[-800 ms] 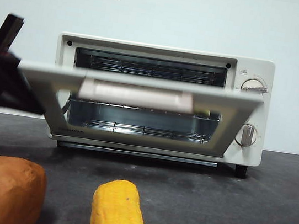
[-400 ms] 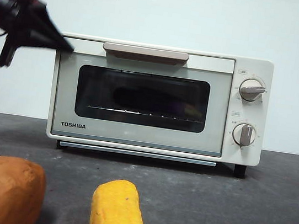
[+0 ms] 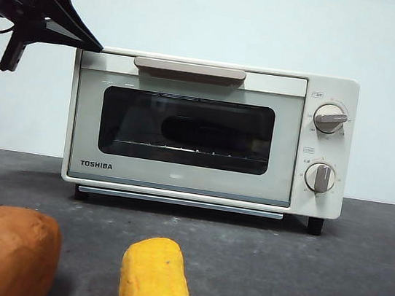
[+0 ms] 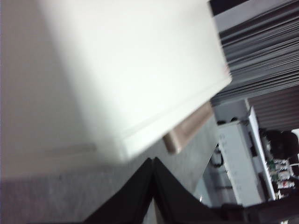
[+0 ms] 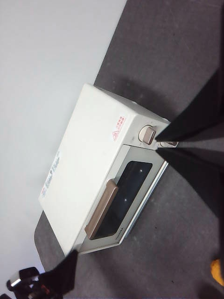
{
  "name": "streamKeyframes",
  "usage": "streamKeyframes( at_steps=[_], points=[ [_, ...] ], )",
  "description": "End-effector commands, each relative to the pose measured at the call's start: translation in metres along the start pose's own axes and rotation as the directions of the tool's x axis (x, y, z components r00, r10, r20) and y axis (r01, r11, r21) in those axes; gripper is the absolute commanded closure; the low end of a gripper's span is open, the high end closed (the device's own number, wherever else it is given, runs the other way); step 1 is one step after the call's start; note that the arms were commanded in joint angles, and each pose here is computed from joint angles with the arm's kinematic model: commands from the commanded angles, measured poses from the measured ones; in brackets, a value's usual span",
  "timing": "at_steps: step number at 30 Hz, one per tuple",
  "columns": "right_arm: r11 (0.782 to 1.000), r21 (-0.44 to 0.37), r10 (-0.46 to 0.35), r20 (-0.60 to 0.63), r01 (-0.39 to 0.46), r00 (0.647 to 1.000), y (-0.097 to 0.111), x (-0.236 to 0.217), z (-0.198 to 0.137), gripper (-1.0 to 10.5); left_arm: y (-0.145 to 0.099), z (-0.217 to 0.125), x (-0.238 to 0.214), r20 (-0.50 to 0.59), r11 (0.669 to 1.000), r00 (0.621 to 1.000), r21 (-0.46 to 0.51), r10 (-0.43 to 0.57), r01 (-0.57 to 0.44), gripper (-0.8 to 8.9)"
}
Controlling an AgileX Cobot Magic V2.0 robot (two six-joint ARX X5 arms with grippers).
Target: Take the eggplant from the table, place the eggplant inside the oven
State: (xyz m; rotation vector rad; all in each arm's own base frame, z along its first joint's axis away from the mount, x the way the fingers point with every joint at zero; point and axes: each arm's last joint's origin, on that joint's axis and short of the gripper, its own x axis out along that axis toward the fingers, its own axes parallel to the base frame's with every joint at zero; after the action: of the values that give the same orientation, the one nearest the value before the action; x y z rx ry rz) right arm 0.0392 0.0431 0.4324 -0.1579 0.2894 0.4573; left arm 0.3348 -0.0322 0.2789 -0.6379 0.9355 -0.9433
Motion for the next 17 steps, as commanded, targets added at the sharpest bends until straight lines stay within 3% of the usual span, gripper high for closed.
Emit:
streamKeyframes(
  at_steps=[1,5,10,14,17],
  points=[
    [1.0,0.025,0.004,-0.009,-0.004,1.0,0.004,0.004,0.0,9.4,-0.024,-0.002,0.0,-0.01,0.992,1.0,0.124,0.02,-0.018,8.07],
    [0.999,0.032,-0.016,-0.045,0.018,0.999,0.013,0.018,-0.011,9.4,-0.06,-0.011,0.0,0.024,0.96,0.99,0.242,0.137,-0.139,8.07],
    [0.997,0.029,-0.065,-0.066,0.067,0.996,0.03,0.047,-0.035,9.4,-0.105,-0.024,0.006,0.129,0.856,0.945,0.402,0.299,-0.326,8.07],
    [0.996,0.044,-0.076,-0.075,0.08,0.994,0.043,0.073,-0.06,9.4,-0.133,-0.037,0.013,0.182,0.772,0.925,0.509,0.335,-0.38,8.07],
    [0.995,0.057,-0.072,-0.117,0.079,0.991,0.051,0.092,-0.08,9.4,-0.146,-0.047,0.019,0.214,0.733,0.915,0.548,0.342,-0.403,8.07]
  ],
)
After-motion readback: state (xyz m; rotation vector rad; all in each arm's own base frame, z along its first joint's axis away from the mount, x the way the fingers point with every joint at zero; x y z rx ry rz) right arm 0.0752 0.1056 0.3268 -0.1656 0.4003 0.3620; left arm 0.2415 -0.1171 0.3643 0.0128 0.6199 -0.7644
